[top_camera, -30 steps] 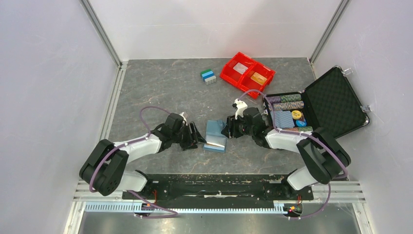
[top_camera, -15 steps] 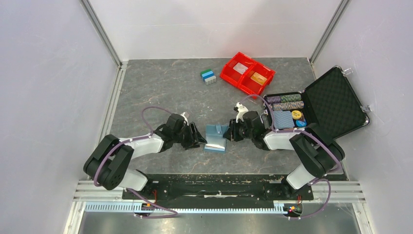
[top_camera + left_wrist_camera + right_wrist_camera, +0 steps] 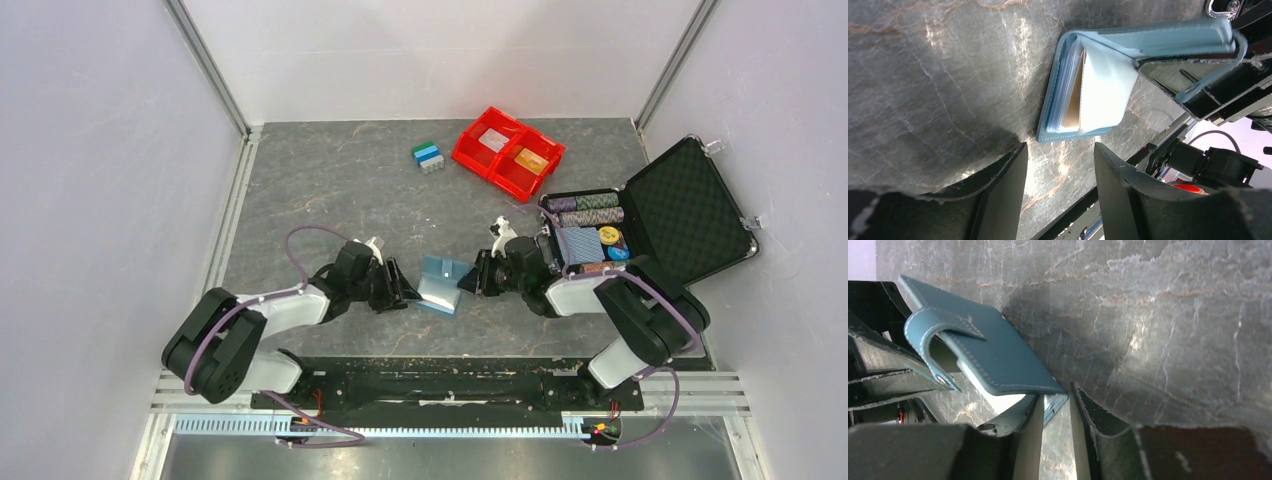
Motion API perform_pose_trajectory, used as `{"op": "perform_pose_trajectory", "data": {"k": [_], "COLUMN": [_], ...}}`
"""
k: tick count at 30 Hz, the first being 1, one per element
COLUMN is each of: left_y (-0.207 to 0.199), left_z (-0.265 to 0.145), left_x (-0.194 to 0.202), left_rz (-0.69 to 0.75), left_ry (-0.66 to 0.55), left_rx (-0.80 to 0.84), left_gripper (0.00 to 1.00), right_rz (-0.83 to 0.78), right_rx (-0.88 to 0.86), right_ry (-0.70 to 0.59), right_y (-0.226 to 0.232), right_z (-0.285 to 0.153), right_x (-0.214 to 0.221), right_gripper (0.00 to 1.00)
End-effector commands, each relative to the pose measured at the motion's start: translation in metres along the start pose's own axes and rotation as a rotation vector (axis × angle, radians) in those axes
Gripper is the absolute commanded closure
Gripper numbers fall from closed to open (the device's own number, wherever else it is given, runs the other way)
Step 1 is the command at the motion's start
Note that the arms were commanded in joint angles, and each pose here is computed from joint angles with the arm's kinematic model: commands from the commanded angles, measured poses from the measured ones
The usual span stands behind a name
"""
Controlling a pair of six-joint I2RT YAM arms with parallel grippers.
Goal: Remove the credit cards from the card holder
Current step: Open the card holder at the center of the board.
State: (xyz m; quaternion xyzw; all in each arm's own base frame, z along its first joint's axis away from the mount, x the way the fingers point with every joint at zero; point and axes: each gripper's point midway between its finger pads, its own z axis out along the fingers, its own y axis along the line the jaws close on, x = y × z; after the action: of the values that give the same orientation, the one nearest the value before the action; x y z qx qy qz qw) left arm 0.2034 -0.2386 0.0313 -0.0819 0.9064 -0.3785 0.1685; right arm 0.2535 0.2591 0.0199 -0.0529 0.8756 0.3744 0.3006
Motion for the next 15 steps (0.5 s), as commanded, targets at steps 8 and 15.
{"op": "perform_pose_trajectory", "data": {"k": [8,15], "left_y": [0.0,0.007], "left_z": [-0.027,-0.041], "left_x": [-0.016,-0.028], "left_rz": [0.042,0.046], "left_ry": [-0.101,-0.166], "left_rx": [-0.081,-0.157], "left_gripper": [0.4,0.39], "right_rz": [-0.225,-0.583], "right_rx": [0.021,-0.151], "right_ry": [-0.097,-0.112], "right_y": [0.031,0.11], "right_z": [-0.045,-0.041], "right_x": [-0.031,-0.03], "right_gripper": [0.6,0.6]}}
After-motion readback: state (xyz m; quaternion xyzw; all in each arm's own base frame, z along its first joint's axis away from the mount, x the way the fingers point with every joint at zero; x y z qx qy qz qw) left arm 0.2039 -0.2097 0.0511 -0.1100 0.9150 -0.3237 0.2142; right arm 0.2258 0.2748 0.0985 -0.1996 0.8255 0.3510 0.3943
